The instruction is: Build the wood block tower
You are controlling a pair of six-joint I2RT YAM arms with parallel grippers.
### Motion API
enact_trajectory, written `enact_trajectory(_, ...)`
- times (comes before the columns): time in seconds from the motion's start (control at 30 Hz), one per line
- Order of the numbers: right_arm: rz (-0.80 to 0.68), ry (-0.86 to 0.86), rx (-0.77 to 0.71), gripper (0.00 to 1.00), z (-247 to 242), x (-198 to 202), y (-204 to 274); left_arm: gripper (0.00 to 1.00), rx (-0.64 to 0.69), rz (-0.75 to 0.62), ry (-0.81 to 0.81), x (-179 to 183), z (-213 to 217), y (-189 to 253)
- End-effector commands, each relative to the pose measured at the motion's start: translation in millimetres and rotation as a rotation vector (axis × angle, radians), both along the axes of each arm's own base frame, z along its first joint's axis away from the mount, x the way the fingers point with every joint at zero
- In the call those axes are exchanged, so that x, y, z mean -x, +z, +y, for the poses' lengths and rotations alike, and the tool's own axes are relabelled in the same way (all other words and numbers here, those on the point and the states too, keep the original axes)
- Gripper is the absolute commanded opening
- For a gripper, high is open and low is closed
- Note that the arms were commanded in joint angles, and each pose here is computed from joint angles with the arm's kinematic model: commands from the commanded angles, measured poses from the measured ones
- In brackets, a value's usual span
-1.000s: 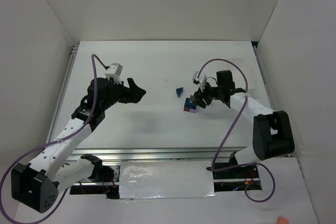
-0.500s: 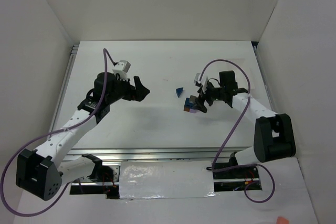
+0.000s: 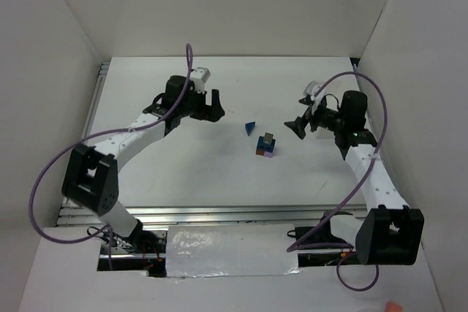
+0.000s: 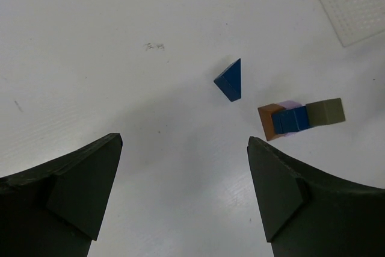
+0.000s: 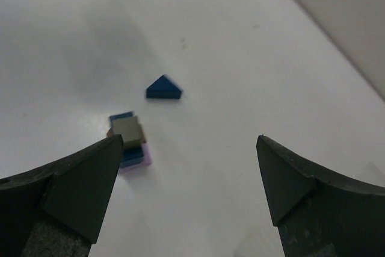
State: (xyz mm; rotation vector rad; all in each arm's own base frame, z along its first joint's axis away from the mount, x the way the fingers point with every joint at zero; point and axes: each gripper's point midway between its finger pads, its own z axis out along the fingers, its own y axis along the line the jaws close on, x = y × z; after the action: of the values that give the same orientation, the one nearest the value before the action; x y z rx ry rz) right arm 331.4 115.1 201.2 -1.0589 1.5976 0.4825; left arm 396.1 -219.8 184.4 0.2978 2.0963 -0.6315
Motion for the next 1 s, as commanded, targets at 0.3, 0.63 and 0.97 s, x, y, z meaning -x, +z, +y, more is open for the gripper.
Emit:
enact_trajectory(0.3,-0.282,-0.387,-0.312,1.00,-44,-34,168,0.99,-0.081,0.114,-0.102,-68,-77,-68)
enact_trajectory(0.63,-0.255,-0.401,-0.291,1.00,-47,-31,159,0.99,-0.214,0.116,-0.142,-66,-115,-103)
enact_trajectory(0.97,-0.247,-0.424,-0.258,1.00,-54,-33,146,0.89,-0.235,0.156,-0.181,-62,-130,-126)
